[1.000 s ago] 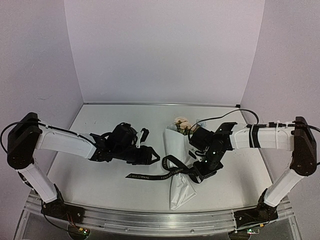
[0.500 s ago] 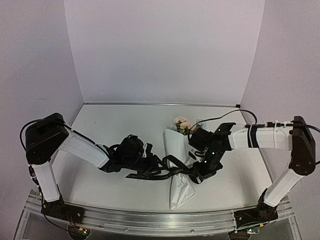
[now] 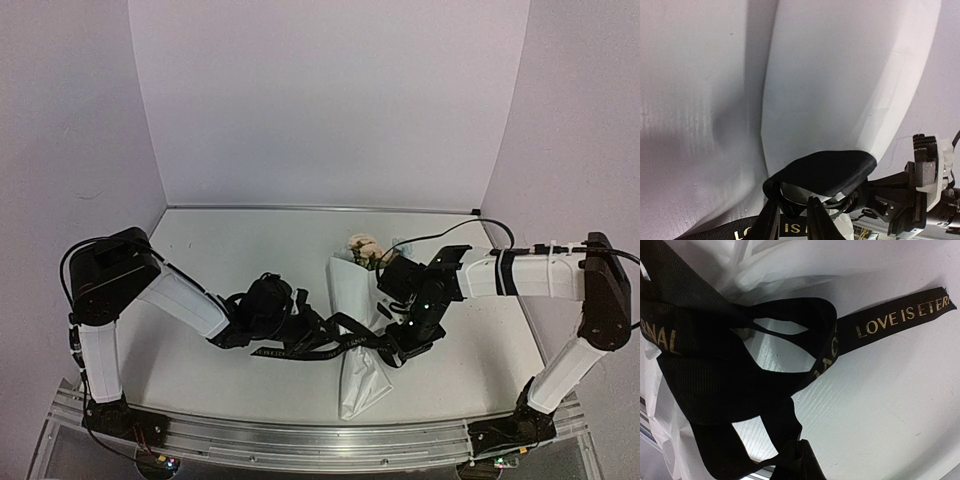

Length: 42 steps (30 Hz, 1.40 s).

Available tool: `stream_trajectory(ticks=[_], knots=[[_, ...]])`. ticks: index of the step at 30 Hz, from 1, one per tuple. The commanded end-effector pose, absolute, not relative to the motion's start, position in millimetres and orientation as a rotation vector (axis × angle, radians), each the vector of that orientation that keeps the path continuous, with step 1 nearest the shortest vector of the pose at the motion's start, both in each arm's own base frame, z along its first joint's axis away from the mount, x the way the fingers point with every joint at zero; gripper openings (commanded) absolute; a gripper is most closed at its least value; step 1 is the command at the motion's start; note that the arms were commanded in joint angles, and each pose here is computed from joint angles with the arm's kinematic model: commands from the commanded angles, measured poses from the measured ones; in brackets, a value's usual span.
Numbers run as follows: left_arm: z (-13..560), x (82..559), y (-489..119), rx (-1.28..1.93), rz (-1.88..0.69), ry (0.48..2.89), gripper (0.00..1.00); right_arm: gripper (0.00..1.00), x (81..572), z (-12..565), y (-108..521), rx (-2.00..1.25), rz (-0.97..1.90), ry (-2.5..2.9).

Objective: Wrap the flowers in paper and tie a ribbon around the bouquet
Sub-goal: Tie the half-tied ribbon around the folded bouquet.

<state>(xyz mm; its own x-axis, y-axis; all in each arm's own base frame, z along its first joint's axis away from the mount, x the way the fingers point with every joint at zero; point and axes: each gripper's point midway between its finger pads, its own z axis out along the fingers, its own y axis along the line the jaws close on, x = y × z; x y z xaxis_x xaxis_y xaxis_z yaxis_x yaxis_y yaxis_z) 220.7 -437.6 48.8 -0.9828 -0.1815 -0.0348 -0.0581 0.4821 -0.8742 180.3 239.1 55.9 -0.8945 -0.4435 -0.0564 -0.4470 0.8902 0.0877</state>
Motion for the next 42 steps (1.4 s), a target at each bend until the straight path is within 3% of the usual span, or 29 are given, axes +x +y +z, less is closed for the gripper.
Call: stream_trajectory(ticks=[1, 5, 14, 24, 42], knots=[[69.4, 228.2, -455.5, -0.2, -1.643, 2.505, 0.14, 0.0, 185.5, 65.0, 243.1, -0.686, 0.167, 3.007], [69.7, 225.3, -451.0, -0.163, -1.607, 2.519, 0.0, 0.0, 186.5, 65.7, 242.6, -0.687, 0.162, 3.001], [62.0, 240.9, -394.6, 0.065, -1.03, 2.57, 0.0, 0.0, 186.5, 66.5, 219.9, -0.727, 0.009, 3.001], [60.8, 265.3, -352.1, 0.188, -0.7, 2.554, 0.0, 0.0, 175.7, 50.3, 212.5, -0.678, -0.021, 3.082], [69.2, 294.5, -318.2, 0.169, -0.598, 2.516, 0.0, 0.0, 167.3, 37.3, 198.0, -0.648, -0.106, 3.125]])
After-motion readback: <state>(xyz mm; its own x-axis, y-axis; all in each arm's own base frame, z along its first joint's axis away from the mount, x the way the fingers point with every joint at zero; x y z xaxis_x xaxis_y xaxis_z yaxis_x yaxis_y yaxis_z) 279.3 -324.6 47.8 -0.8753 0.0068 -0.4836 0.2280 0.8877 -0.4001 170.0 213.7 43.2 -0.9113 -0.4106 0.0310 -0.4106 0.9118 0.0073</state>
